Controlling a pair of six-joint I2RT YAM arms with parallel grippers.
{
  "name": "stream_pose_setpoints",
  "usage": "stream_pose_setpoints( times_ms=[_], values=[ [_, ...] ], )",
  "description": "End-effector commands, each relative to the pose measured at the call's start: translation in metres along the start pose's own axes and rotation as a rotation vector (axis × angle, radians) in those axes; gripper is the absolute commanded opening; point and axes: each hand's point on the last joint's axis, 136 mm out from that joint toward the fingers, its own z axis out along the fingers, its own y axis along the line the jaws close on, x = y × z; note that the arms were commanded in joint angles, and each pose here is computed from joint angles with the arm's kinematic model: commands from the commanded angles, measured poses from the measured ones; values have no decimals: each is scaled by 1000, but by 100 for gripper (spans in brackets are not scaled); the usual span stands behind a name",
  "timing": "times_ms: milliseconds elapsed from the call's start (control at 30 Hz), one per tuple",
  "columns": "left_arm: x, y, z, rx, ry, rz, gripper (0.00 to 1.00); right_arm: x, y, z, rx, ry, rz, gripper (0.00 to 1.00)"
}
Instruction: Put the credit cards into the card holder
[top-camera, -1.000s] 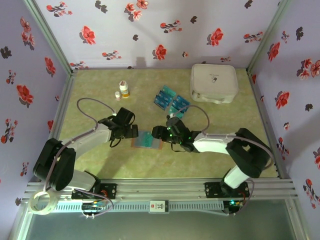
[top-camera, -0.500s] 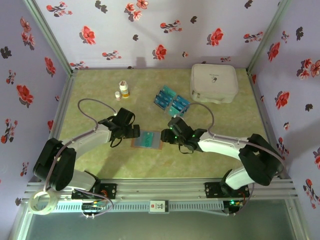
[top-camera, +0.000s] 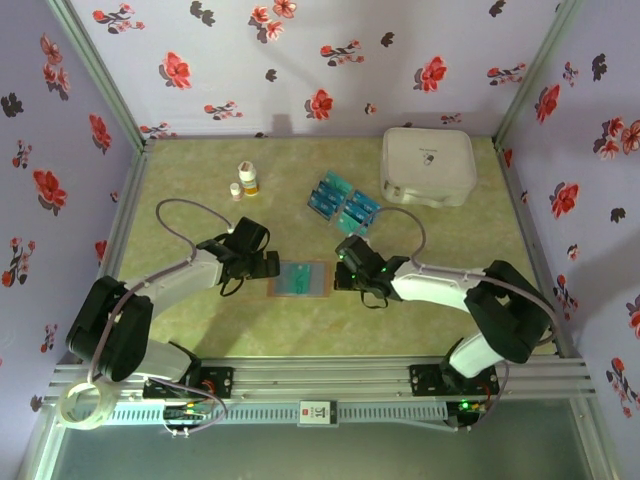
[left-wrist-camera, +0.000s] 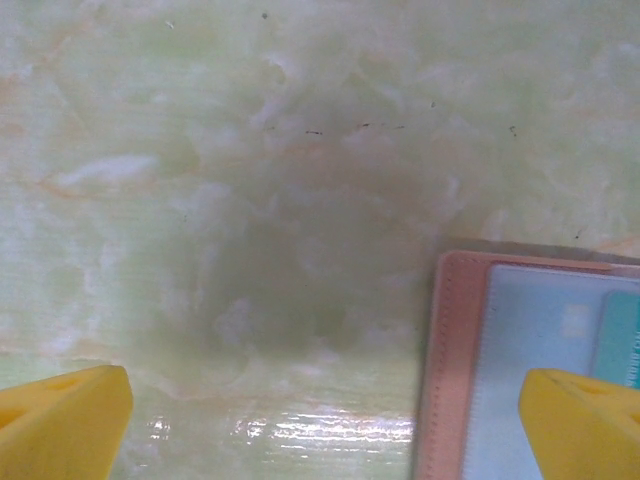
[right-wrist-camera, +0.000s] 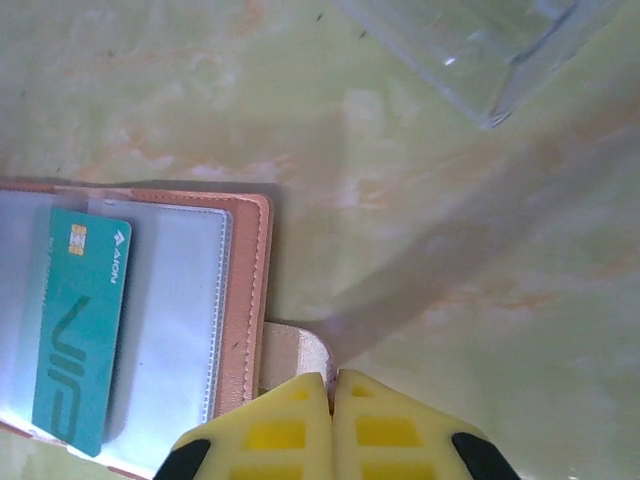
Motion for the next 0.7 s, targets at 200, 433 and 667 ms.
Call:
stream_pose_setpoints(
  times_ms=[200, 433, 667],
  values=[
    [-3, -18, -4, 43, -8, 49, 100, -17, -34, -22, 68, -16, -54, 20],
    [0, -30, 5, 47, 13, 84, 100, -28, -23, -54, -8, -84, 0, 41],
    [1, -34, 14, 38, 22, 101, 100, -29, 4, -53, -161, -89, 80, 28]
  ],
)
